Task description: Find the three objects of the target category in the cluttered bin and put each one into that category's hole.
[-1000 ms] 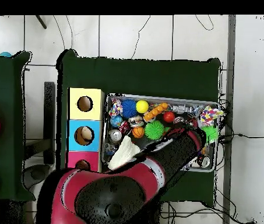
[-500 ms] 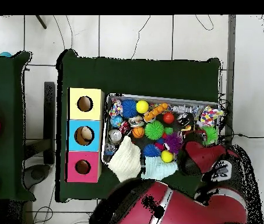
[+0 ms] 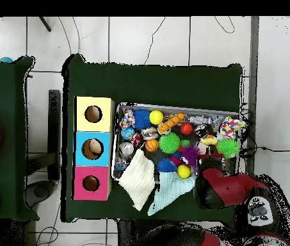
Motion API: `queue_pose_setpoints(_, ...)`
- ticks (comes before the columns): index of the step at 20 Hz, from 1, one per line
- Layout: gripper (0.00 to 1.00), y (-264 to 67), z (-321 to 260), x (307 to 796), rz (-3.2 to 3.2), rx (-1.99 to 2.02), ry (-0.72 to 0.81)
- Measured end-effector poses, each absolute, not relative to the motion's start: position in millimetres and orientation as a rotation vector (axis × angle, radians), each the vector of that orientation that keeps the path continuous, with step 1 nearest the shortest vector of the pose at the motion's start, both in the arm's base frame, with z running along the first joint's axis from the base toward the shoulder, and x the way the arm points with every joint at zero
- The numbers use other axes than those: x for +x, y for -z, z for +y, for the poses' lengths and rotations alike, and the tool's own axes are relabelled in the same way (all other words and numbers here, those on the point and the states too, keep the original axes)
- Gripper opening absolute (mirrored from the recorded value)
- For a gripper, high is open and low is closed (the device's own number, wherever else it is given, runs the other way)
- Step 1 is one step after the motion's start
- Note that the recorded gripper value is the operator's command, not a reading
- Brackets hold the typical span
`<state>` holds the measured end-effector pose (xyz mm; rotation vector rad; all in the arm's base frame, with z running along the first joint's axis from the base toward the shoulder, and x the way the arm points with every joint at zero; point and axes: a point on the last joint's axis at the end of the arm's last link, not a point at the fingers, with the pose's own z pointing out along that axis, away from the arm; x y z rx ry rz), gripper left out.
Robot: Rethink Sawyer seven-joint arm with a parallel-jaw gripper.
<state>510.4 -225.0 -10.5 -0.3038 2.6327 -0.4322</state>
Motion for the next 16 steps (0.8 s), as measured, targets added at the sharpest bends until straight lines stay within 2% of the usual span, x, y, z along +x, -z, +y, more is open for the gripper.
queue_pose_setpoints(11,0.0,-9.6,-175.6,478.4,2.67,-0.304,0.333)
queue_pose_setpoints(16,0.0,7.6,-158.4,478.6,2.704,-0.301,0.398)
